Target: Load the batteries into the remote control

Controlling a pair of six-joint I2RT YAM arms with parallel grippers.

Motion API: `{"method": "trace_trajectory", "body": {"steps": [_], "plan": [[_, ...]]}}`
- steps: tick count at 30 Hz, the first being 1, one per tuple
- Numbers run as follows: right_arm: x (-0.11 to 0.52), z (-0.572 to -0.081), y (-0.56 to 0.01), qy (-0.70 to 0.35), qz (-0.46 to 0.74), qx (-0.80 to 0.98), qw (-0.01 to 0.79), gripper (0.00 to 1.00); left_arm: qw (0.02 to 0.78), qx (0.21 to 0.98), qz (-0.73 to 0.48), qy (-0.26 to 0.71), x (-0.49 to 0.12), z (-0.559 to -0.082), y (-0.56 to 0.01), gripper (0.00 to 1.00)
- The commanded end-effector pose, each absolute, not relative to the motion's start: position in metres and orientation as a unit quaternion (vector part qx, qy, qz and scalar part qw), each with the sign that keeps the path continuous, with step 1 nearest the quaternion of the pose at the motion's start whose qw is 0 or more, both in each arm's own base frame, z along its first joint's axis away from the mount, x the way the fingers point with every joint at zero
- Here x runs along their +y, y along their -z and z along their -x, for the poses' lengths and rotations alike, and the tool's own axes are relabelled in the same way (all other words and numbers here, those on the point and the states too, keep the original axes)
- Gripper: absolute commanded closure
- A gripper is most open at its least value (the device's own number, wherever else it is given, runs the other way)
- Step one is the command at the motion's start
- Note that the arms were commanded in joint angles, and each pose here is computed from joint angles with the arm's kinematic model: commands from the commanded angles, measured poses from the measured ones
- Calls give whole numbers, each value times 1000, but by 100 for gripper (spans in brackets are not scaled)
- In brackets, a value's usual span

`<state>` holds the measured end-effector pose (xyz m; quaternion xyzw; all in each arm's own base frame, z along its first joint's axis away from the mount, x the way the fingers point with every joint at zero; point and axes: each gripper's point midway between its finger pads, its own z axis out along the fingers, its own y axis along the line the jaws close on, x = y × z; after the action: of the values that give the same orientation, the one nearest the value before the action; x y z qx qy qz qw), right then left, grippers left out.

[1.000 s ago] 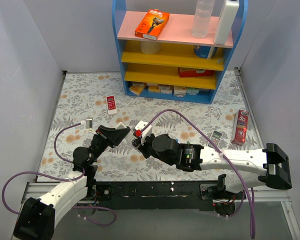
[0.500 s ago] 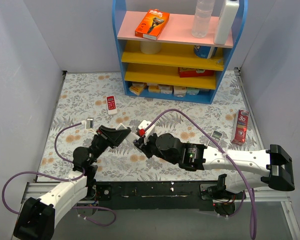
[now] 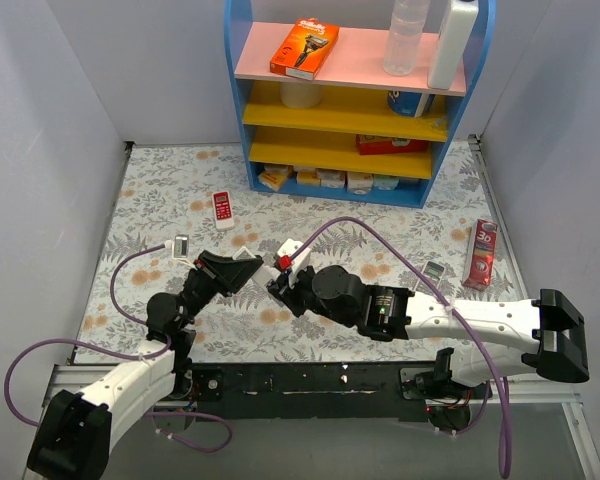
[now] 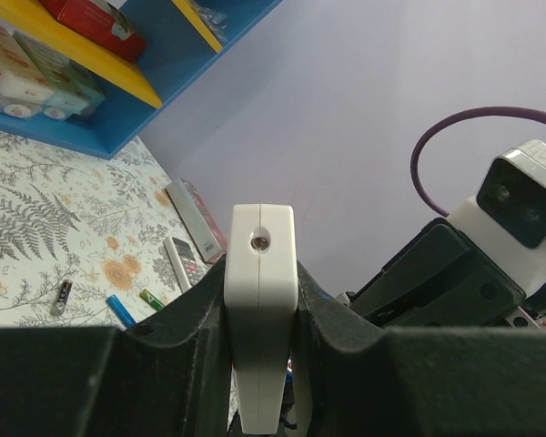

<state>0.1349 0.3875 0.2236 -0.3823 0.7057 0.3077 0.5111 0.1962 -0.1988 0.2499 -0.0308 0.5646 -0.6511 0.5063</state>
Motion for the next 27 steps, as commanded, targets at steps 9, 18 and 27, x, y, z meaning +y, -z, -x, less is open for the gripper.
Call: {"method": "trace_trajectory", "body": {"steps": [9, 18, 27], "plan": [[382, -150, -211, -286, 355, 723, 519, 81, 494, 532, 12, 687, -200, -178, -266, 100], [384, -152, -208, -283, 355, 722, 521, 80, 483, 526, 28, 700, -198, -178, -266, 100], [388, -151, -206, -282, 366, 720, 517, 76, 478, 527, 31, 702, -199, -179, -265, 100]]}}
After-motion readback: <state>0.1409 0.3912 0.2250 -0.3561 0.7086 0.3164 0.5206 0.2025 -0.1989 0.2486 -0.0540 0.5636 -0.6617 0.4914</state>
